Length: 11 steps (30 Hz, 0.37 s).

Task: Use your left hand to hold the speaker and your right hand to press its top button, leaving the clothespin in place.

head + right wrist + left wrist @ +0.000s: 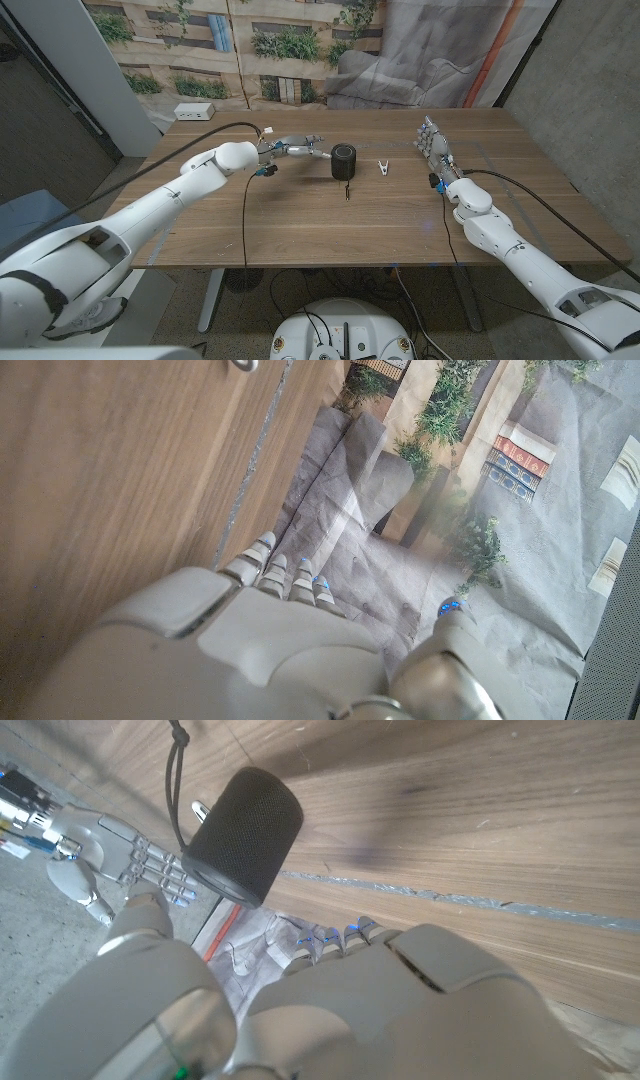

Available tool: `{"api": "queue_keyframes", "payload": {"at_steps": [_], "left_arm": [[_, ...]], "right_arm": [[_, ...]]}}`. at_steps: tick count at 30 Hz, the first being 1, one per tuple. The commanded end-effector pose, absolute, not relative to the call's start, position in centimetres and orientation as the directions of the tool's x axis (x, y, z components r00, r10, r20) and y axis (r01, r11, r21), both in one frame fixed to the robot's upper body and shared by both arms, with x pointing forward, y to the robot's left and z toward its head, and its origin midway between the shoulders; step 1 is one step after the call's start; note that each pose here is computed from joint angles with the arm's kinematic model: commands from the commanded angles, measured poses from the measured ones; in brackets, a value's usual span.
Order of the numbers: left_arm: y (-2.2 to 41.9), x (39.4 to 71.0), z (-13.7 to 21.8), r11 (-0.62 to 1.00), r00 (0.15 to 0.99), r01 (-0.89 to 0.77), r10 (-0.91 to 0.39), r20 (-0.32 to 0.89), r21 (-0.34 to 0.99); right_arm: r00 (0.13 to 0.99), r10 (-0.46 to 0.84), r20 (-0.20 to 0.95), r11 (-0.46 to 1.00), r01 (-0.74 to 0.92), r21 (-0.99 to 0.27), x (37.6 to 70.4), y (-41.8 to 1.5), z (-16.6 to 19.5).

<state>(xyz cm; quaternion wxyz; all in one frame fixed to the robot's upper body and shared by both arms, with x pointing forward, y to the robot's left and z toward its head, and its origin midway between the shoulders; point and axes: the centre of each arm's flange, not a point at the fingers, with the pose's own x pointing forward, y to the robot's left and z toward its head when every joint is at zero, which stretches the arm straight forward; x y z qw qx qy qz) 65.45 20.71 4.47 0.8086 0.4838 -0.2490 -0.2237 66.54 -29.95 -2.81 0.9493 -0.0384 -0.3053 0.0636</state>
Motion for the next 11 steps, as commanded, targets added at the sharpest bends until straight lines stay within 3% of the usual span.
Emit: {"api": "queue_keyframes", "payload": {"at_steps": [1, 11], "left_arm": [[23.0, 64.7, 3.3, 0.570, 0.794, 0.062, -0.526, 0.306, 0.819], [23.5, 64.5, 2.3, 0.678, 0.787, 0.028, -0.468, 0.403, 0.734]], "right_arm": [[0.783, 0.140, 0.606, 0.990, -0.091, -0.111, 66.9, -30.2, -3.3], [0.775, 0.132, 0.618, 0.991, -0.100, -0.085, 66.7, -30.5, -3.6]]}}
